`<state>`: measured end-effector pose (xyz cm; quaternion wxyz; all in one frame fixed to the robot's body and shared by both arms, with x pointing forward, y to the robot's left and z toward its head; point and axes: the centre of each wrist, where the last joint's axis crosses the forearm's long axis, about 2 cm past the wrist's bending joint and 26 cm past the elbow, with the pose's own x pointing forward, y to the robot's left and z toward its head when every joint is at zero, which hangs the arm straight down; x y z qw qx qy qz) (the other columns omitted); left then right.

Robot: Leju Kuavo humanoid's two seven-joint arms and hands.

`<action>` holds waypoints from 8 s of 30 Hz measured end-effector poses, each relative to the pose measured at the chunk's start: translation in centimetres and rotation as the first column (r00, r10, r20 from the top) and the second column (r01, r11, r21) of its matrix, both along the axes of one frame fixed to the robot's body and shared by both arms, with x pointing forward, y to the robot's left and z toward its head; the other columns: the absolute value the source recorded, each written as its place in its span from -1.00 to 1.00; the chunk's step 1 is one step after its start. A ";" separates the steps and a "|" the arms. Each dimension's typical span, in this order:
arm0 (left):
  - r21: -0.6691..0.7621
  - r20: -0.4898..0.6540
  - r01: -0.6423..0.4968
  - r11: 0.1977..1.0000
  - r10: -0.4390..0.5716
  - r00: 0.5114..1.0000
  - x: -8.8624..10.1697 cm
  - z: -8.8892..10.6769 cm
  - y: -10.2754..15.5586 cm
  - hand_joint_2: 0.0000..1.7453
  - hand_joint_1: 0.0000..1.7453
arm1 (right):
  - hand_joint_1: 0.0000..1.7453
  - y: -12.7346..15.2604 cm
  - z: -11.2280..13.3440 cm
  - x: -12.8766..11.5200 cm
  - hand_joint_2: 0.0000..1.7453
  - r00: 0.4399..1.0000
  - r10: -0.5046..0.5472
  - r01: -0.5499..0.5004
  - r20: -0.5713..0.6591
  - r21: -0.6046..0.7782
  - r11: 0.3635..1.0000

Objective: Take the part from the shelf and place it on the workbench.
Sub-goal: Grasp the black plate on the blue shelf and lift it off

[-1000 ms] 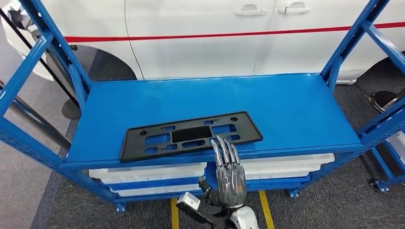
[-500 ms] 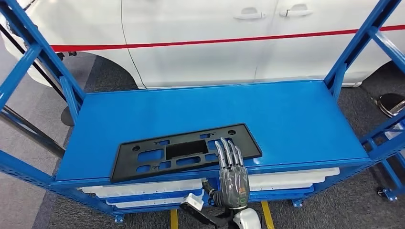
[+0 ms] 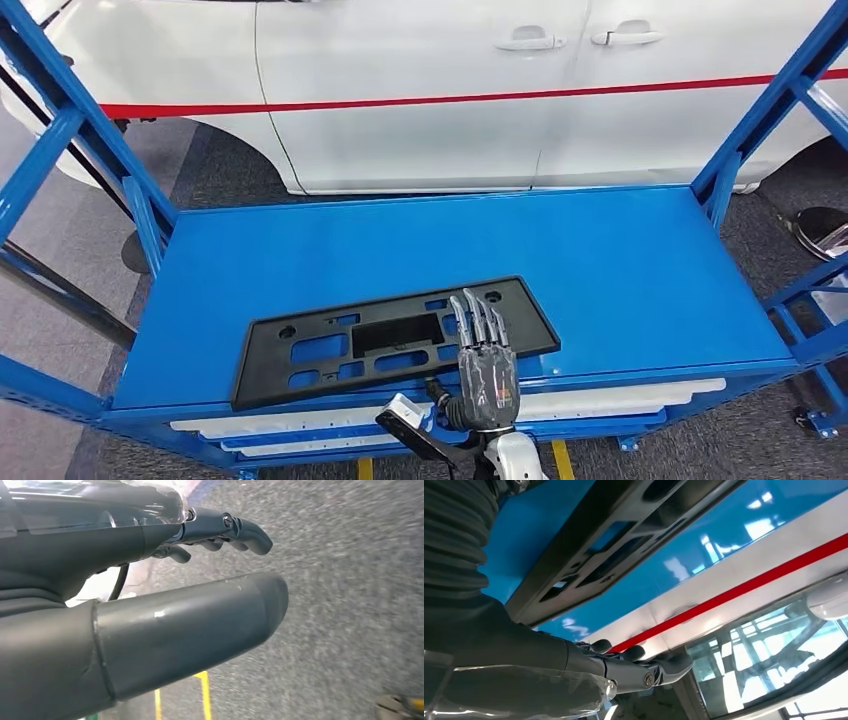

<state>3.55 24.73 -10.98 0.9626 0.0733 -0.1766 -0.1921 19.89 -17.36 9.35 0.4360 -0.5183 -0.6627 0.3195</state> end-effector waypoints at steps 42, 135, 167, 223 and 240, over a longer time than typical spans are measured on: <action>-0.001 -0.013 0.077 0.997 -0.077 0.997 1.0 0.0 1.3 -1.00 -1.00 | 1.00 4.6 -3.9 1.4 1.00 0.955 0.284 -0.298 -0.091 -0.238 0.925; 0.000 -0.017 0.113 0.994 -0.113 0.993 0.8 0.0 1.0 -1.00 -1.00 | 1.00 -6.4 -4.0 1.3 1.00 0.991 0.113 -0.114 -0.067 -0.011 0.993; 0.006 -0.014 -0.036 0.999 0.036 0.999 0.6 0.0 0.5 1.00 -1.00 | 1.00 0.2 9.3 -2.7 1.00 0.658 0.263 -0.746 0.705 0.658 0.101; 0.013 -0.040 -0.047 0.999 0.047 0.998 1.2 0.1 0.0 1.00 -1.00 | 1.00 0.6 7.5 -3.0 1.00 0.658 0.389 -0.736 0.645 0.660 0.151; 0.019 -0.039 -0.044 0.999 0.045 0.998 1.2 0.1 0.4 1.00 -1.00 | 1.00 0.8 7.6 -2.9 1.00 0.640 0.409 -0.743 0.651 0.661 0.109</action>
